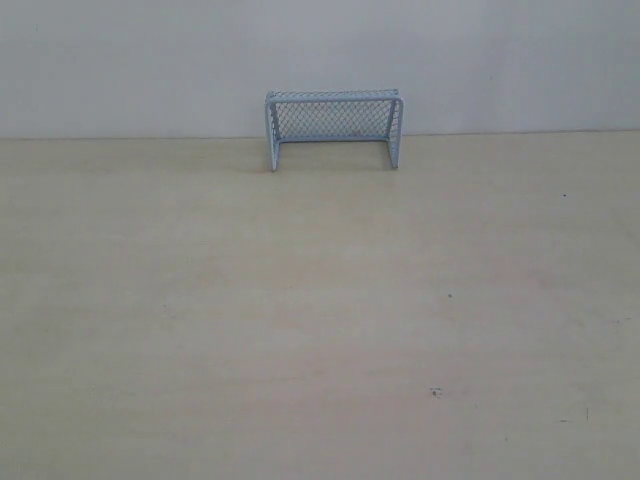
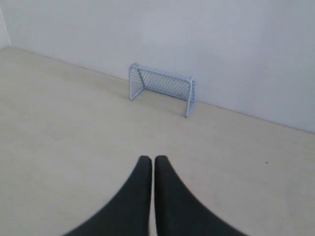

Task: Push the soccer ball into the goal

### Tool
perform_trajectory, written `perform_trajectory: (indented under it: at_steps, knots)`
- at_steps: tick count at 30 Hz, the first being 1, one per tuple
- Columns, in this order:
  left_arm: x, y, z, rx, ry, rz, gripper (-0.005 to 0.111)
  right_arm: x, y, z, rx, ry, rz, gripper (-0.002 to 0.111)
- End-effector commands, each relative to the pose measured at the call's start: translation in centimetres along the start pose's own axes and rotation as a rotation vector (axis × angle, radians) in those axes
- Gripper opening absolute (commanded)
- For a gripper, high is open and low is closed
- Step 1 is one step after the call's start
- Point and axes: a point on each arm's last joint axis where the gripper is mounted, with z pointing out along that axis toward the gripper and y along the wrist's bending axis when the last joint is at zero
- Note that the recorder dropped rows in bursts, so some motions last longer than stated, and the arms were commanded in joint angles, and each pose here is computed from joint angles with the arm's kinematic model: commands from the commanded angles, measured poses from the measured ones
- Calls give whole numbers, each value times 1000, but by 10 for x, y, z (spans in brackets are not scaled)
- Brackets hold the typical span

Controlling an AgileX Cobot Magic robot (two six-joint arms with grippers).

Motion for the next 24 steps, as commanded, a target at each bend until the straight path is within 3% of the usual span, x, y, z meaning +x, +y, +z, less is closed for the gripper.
perform_trajectory:
  at_steps: [1, 11, 24]
  knots:
    - [-2, 0, 0, 8, -3, -6, 6, 4, 1, 5, 76, -33, 14, 0]
    - [-2, 0, 0, 8, -3, -6, 6, 20, 6, 28, 134, -131, 79, 0]
    - [-2, 0, 0, 8, -3, -6, 6, 46, -1, 43, 297, -106, 195, 0]
